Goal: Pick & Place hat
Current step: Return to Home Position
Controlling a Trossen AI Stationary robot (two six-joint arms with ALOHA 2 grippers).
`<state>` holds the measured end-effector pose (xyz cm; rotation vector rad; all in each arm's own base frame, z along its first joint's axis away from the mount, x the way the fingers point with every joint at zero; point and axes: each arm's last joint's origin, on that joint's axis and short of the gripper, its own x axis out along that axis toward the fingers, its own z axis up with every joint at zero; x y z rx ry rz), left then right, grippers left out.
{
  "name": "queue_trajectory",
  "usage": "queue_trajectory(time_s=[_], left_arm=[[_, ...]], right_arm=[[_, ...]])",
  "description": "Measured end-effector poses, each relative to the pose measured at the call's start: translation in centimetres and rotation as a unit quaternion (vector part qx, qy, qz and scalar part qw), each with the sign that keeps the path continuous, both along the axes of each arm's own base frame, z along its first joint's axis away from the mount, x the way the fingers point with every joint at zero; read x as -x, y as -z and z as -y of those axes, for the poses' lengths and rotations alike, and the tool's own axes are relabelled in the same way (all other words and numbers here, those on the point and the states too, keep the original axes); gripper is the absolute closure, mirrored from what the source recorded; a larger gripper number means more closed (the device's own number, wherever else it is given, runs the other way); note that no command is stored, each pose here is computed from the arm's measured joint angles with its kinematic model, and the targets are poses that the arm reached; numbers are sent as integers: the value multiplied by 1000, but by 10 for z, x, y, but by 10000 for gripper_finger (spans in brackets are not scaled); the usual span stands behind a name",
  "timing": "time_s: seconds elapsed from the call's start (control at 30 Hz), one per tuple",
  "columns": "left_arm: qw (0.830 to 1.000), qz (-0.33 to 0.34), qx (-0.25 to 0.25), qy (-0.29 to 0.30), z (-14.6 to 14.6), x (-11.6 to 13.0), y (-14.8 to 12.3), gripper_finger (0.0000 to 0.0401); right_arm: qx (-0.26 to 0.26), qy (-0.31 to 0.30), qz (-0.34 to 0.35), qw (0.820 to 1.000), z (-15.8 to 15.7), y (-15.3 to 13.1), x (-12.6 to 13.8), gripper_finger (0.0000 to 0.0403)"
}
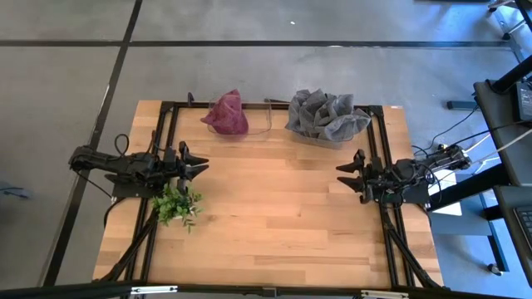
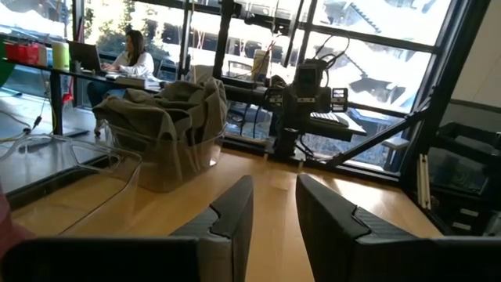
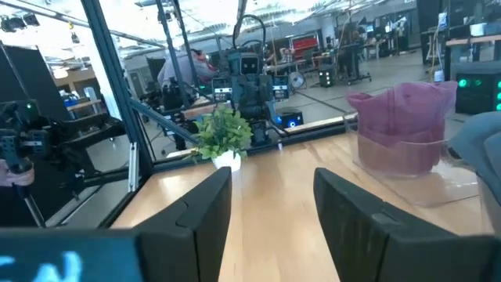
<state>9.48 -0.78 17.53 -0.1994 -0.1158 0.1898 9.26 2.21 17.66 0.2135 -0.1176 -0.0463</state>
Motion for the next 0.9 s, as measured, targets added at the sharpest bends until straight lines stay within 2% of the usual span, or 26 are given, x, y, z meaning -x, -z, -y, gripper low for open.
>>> queue_trajectory(time_s=[0.2, 0.47, 0.57, 0.7, 0.9], left_arm=[[1000, -2, -3, -3, 0, 0, 0, 306], [998, -25, -53, -8, 0, 0, 3, 306], [998, -25, -58, -8, 0, 0, 3, 306], [998, -25, -58, -8, 0, 0, 3, 306], [998, -25, -57, -8, 0, 0, 3, 306]], right_arm=[[-2, -1, -6, 1000, 0, 1, 0, 221], [19, 2, -19, 1000, 0, 4, 0, 221], [31, 23, -22, 999, 1, 4, 0, 221], [55, 42, -25, 997, 2, 4, 0, 221], [116, 49, -32, 992, 2, 4, 0, 221]])
